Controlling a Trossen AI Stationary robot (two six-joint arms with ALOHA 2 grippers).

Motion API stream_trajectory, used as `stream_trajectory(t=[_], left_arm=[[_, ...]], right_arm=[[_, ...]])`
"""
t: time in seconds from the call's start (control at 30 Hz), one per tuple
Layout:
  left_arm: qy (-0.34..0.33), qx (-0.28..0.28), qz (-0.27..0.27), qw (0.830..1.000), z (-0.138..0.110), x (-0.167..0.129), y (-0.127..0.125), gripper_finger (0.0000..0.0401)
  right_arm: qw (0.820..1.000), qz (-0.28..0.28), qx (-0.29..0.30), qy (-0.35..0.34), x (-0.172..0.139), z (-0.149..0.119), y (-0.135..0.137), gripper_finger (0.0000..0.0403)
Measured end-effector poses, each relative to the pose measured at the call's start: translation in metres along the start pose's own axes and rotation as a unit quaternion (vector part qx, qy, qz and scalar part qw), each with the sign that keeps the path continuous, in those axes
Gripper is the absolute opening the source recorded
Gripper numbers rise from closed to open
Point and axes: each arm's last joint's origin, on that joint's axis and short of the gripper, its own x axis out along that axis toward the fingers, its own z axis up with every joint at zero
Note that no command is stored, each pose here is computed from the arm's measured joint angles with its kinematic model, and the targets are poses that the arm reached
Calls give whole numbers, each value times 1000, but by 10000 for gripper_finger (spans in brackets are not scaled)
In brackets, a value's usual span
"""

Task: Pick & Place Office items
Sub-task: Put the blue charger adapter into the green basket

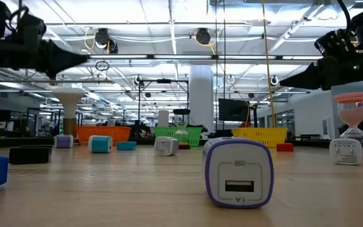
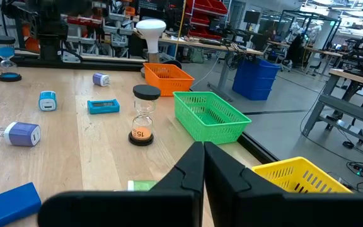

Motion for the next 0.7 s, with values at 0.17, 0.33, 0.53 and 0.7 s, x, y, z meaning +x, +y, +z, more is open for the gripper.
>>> stream_trajectory(t=[0.17, 0.33, 0.53, 0.7], left_arm=[[-86, -99, -6, 991, 17, -1, 0, 37], [-146, -176, -28, 973, 29, -4, 0, 37], [-143, -204, -21, 968, 28, -4, 1, 37], [-117, -197, -13, 973, 23, 0, 1, 37]], right_arm=[[1000, 0, 0, 0, 0, 0, 0, 0], [1000, 0, 0, 0, 0, 0, 0, 0], [1000, 0, 0, 0, 0, 0, 0, 0], [1000, 0, 0, 0, 0, 0, 0, 0]])
